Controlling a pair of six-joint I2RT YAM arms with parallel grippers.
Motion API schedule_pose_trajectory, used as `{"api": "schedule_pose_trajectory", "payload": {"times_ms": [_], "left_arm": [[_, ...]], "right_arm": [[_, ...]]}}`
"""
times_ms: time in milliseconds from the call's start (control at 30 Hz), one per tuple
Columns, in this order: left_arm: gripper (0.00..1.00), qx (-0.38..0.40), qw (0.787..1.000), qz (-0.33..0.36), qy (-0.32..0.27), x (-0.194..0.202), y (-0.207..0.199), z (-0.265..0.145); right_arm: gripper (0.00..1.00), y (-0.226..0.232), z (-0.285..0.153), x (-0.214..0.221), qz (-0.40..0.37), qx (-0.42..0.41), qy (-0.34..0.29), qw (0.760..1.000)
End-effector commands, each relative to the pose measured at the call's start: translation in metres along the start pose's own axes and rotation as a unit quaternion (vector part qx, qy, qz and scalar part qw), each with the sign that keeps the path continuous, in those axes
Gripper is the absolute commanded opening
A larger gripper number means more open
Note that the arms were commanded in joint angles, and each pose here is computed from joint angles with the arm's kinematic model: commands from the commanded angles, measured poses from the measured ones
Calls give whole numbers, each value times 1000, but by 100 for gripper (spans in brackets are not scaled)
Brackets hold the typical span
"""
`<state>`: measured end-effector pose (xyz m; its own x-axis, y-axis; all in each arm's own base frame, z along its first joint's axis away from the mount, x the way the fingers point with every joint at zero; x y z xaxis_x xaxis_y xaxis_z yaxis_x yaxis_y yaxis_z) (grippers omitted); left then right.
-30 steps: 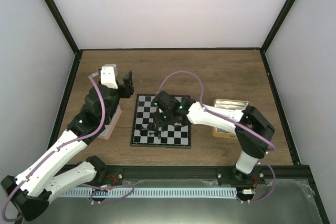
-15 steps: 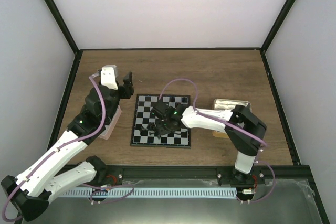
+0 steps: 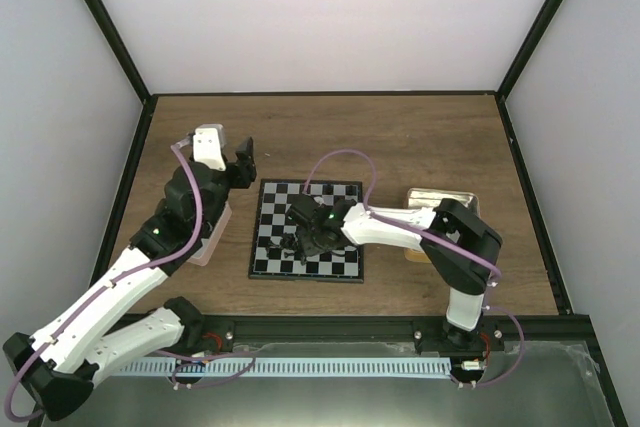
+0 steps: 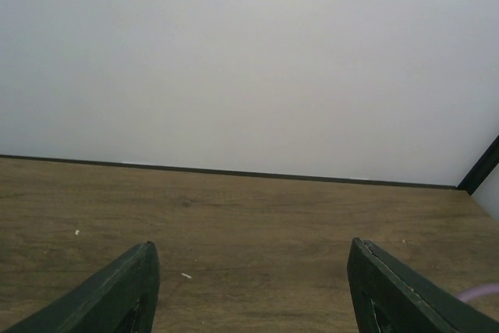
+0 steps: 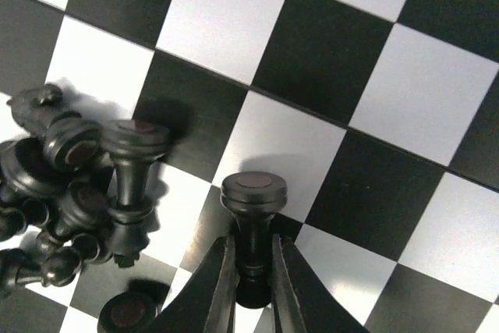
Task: Set up the chess pieces on the board
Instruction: Pick up the chess piece from the chessboard, then place the chess piece on the chessboard.
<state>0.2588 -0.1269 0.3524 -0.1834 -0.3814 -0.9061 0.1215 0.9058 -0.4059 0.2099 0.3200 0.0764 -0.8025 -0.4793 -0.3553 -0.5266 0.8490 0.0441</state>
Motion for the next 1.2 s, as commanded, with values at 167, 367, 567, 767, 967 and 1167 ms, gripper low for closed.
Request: {"api": "schedule_pose_trajectory", "payload": {"times_ms": [167, 367, 567, 767, 967, 1167], "left_arm": [[68, 16, 996, -46, 71, 38, 2, 6], [78, 102, 968, -114, 200, 79, -22, 18], [80, 226, 900, -170, 331, 92, -49, 26], [81, 299, 833, -174, 431, 115, -67, 18], [79, 309, 819, -160, 456, 123, -66, 13], [60, 291, 804, -171, 490, 142, -60, 20]], "right_arm": [[7, -12, -18, -17, -23, 21, -107, 994], [7, -14, -71, -37, -51, -26, -250, 966], [7, -10, -130, -45, -106, -71, -370, 920], [7, -9, -158, -45, -143, -81, -425, 890], [7, -8, -162, -45, -165, -78, -428, 885], [7, -9, -163, -46, -166, -72, -428, 885]]}}
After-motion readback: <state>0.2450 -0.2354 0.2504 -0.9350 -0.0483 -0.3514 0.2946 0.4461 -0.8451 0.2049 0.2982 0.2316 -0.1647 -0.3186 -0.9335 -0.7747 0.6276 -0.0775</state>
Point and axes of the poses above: each gripper's point midway between its finger pads, its own z axis out along the fingers, its own y axis along the line the jaws close on, x = y × z, the point moved 4 cm from there along -z, back along the fingers, and after that the axes turned 11 degrees about -z, right-handed, at the moved point
